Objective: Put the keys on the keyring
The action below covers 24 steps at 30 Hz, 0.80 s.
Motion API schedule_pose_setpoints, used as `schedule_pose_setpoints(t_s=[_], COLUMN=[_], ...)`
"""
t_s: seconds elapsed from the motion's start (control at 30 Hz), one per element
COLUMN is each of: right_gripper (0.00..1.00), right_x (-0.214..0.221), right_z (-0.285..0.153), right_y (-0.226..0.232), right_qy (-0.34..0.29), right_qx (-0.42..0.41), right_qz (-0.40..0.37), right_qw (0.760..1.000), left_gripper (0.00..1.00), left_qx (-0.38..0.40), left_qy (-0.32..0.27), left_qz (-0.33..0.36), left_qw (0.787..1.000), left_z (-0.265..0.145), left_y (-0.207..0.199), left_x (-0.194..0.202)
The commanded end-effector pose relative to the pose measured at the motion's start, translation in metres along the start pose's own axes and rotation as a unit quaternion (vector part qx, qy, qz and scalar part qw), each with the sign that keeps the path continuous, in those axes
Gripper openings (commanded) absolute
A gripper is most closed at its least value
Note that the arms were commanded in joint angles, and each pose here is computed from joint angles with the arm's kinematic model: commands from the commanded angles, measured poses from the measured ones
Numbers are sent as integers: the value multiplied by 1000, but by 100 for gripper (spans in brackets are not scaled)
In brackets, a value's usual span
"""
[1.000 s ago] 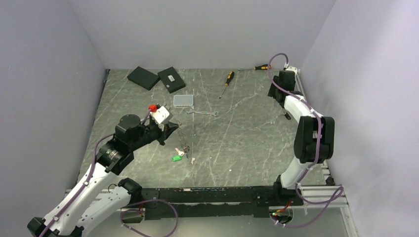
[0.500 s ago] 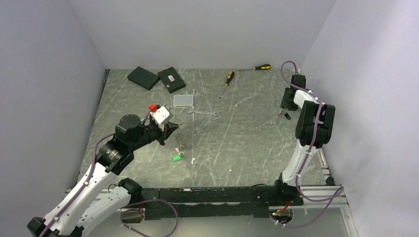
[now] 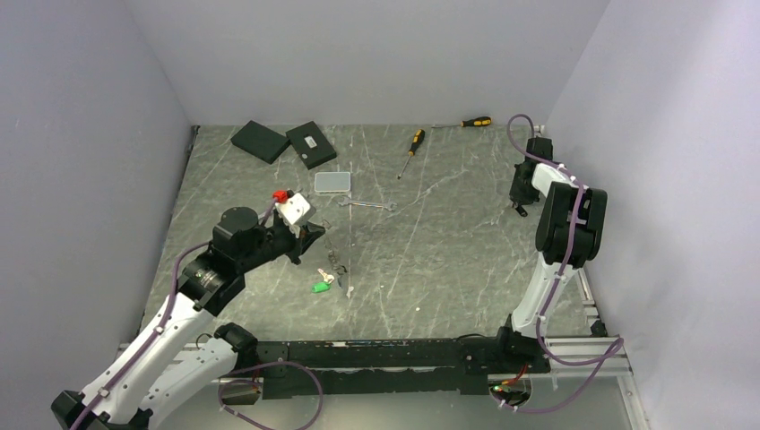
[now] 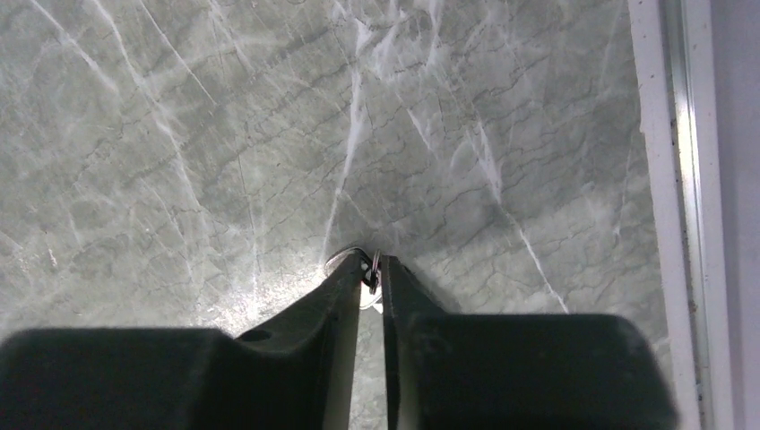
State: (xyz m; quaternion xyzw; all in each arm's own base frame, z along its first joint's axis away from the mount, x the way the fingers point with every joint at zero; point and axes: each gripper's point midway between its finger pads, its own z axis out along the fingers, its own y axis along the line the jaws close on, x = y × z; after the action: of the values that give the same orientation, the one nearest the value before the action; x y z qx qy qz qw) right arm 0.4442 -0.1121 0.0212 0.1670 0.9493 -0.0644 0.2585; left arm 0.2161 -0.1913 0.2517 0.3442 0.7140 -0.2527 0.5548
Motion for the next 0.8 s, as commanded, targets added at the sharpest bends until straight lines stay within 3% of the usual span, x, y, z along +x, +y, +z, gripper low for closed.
schedule_pose_setpoints(t_s=[0.0,0.1,0.3,0.43,0.67,0.77], right_gripper=[14,0,0,0,0,0], right_x=[-7,-7,-16,-34,-26,-1], right_z=[-3,-4,-16,-51,-135,-184], right_y=[-4,-4,10,61,198,248], right_qy=[-6,-8,-26,-78,-171,-198], right_qx=[10,10,-19,-76,-262,-356], right_qz=[-4,-5,-8,-50,-226,-289], right_qw=[1000,1000,999,993,922,867], left_gripper=[0,0,0,0,0,0], left_qx=[5,3,-1,2,7,16], left_qy=[-37,-38,-38,-37,-37,-34], left_qz=[5,6,7,8,18,27], left_qw=[999,999,999,999,999,999], left_z=[2,2,1,2,1,1], left_y=[-1,0,1,0,-1,-4], left_x=[-20,-21,-20,-20,-20,-18])
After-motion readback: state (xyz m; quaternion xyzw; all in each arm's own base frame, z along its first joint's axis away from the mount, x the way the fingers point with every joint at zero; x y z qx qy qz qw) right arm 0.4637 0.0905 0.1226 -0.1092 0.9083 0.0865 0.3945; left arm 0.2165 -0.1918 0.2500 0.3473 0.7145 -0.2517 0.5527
